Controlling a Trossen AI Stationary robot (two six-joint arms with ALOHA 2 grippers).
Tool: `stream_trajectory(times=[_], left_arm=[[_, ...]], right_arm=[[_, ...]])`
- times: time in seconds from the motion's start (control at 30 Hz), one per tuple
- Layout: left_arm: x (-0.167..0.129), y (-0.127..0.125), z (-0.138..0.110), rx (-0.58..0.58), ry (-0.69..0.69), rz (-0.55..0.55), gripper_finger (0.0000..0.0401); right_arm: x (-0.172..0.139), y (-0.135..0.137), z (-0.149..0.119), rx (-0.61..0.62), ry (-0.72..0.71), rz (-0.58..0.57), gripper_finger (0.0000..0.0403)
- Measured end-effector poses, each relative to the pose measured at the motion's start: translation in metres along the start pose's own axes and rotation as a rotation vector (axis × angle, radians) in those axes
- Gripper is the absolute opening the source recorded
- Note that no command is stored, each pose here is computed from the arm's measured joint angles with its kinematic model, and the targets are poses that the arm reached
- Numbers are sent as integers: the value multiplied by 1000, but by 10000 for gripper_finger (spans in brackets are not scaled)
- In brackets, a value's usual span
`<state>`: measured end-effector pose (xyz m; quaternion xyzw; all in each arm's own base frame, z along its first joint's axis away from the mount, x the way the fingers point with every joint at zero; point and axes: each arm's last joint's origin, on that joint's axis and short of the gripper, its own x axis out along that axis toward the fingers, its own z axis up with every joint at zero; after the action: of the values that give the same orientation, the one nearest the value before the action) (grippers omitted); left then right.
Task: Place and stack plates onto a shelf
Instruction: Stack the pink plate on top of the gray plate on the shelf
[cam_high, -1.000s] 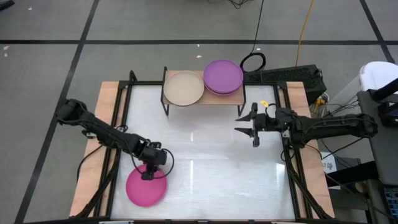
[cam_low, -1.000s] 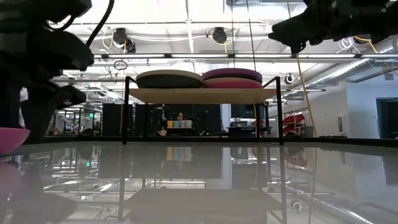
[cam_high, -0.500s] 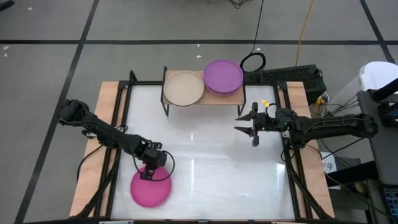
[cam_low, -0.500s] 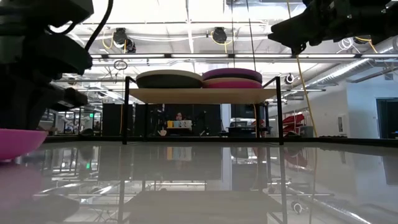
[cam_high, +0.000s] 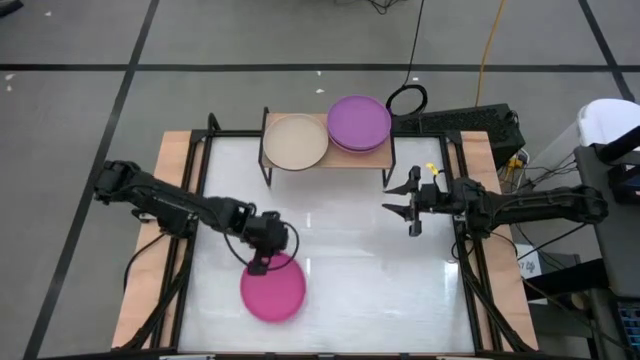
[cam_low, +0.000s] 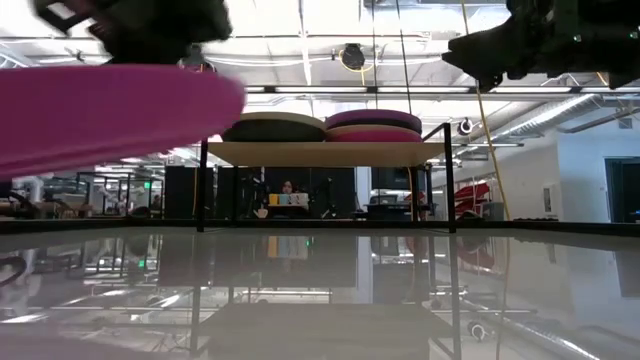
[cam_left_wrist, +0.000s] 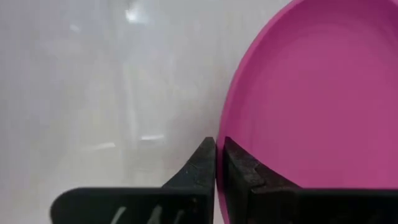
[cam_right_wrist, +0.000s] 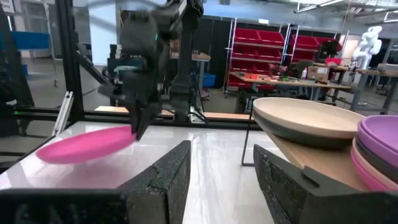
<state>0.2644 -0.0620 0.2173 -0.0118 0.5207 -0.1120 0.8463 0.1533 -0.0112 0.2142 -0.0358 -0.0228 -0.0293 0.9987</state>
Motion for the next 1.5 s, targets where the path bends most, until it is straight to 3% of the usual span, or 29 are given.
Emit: stream_trajectory(times=[0.23, 0.33, 0.5, 0.63, 0.77, 0.97, 1.2, 1.5], left_arm=[[-56, 34, 44, 70, -96, 111, 10], [-88, 54, 60, 54, -146, 214, 10], [-143, 94, 70, -60, -186, 483, 10], [-181, 126, 70, -176, -281, 555, 10], [-213, 156, 61, -282, -374, 552, 10], [-222, 207, 37, -490, -418, 466, 10], [-220, 249, 10, -633, -386, 428, 10], [-203, 280, -6, -730, -331, 377, 10]], right_arm=[[-7, -2, -9, 4, -1, -97, 155], [-7, -2, -10, 3, 3, -98, 155], [-7, -2, -12, -35, 20, -97, 155], [-7, -2, -13, -37, 29, -96, 155], [-7, -2, -13, -40, 36, -95, 155], [-7, -3, -14, -54, 40, -143, 155], [-7, -3, -14, -50, 41, -151, 155], [-6, -3, -14, -52, 48, -150, 155]])
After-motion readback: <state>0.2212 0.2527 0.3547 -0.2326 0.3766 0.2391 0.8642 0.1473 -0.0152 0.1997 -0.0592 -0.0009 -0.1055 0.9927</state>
